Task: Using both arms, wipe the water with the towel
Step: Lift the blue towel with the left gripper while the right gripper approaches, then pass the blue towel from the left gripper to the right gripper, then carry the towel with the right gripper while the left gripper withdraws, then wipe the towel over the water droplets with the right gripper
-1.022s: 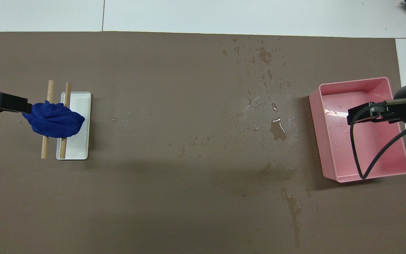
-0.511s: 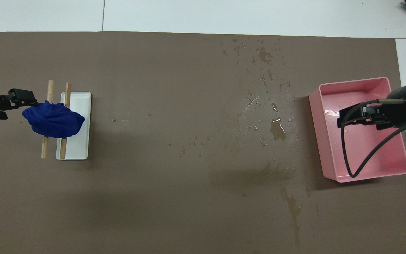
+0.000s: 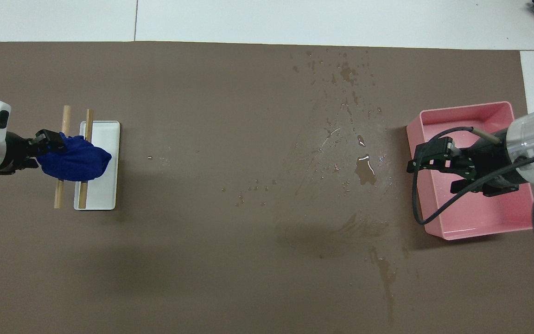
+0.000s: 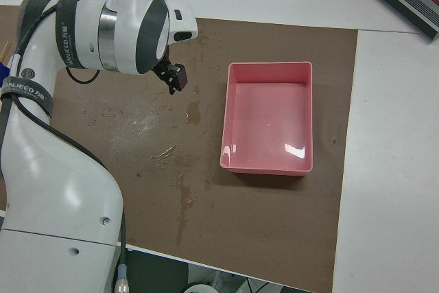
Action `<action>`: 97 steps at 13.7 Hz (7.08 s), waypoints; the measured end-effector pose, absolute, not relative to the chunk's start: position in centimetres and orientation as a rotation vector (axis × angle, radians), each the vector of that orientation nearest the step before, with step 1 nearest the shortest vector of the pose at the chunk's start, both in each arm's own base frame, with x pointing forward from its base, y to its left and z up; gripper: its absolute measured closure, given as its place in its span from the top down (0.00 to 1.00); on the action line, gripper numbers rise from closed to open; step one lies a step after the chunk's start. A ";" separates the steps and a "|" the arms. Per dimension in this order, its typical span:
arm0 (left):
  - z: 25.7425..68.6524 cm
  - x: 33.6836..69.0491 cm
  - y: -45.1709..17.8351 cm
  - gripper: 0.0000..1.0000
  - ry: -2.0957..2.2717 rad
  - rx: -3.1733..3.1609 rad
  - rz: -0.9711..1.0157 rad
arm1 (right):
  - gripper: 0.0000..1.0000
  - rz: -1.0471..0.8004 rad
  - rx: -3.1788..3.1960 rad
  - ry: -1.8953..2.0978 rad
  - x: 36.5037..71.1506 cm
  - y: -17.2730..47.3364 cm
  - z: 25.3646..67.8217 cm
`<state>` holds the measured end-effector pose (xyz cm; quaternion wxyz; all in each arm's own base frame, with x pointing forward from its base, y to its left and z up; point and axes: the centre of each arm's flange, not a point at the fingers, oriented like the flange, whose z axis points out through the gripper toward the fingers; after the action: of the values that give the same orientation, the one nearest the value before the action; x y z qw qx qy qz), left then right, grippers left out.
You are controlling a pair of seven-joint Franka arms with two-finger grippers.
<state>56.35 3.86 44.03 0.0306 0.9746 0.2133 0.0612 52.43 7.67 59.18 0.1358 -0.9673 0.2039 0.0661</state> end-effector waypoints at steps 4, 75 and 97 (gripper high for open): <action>45.3 56.7 3.3 0.23 0.641 3.002 0.215 | 1.00 0.221 -2.646 0.814 51.7 10.4 58.4; 63.0 52.9 -7.7 1.00 -0.279 3.144 -0.116 | 0.10 -0.116 -3.116 -0.326 55.1 11.3 33.1; 62.7 52.5 -7.6 1.00 -0.275 3.146 -0.128 | 0.10 -0.017 -3.102 -0.230 61.6 15.9 29.8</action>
<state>52.51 -7.56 62.73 -0.0095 0.9953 -0.0870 -0.0406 61.58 15.94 29.76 0.0157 -0.9971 -0.0740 -0.0055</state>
